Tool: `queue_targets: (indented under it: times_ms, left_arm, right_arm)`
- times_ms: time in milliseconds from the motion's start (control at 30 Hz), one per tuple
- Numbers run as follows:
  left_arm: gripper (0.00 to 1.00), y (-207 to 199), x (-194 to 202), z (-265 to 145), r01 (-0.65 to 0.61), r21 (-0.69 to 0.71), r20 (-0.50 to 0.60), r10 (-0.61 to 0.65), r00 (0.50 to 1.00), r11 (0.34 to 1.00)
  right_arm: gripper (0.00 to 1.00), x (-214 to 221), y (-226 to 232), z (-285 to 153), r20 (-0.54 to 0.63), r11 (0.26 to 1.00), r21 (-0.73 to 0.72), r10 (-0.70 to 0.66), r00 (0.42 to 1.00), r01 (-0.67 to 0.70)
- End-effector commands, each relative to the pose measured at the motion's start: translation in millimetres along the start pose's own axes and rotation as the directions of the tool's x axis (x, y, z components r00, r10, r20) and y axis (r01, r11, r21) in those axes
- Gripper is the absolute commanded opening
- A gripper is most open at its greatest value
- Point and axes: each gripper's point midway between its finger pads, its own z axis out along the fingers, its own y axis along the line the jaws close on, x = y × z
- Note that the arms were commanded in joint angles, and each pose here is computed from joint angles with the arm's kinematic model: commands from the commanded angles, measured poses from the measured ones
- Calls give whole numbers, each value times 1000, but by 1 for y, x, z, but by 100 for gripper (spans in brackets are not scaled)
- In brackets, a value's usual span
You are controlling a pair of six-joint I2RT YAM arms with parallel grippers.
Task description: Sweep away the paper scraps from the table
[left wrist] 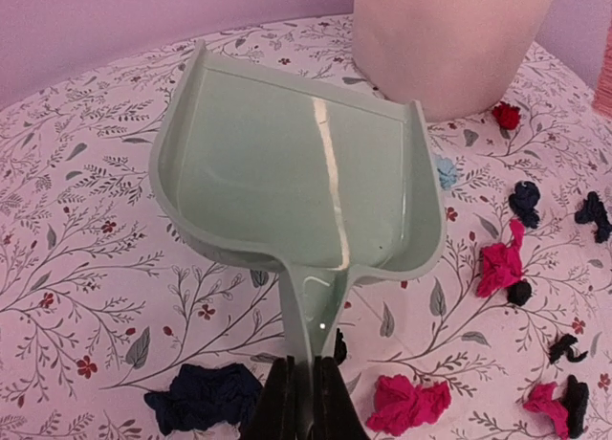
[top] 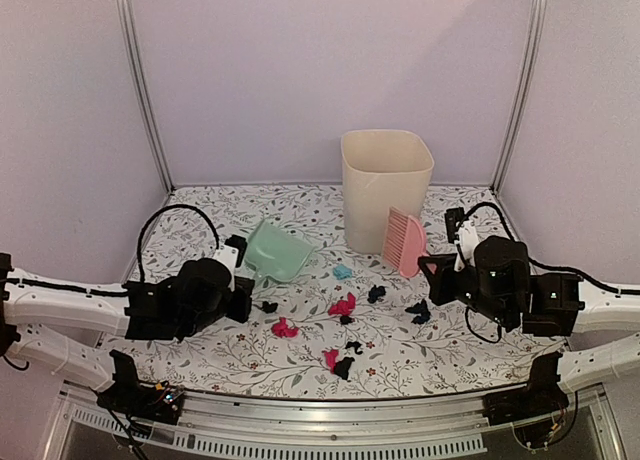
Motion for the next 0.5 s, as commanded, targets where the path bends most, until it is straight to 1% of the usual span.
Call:
queue_targets:
  times_ms: [0,100,300,467]
  left_arm:
    - [4,-10,21,-6,-10,108,-85,20,996,994]
    - [5,-26,22,-15,1,222,-98,21,995,975]
    - [5,-34,20,-21,5,273,-117,28,993,962]
    - [4,-55,12,-27,7,370,-120,41,992,929]
  right_arm:
    - [0,-12,9,-3,5,999,-42,26,1000,-26]
    - [0,-4,12,-4,-28,998,-69,9,1000,-11]
    - [0,10,15,-8,-70,993,-119,-1,998,-7]
    - [0,15,16,-13,-87,989,-146,2,996,-14]
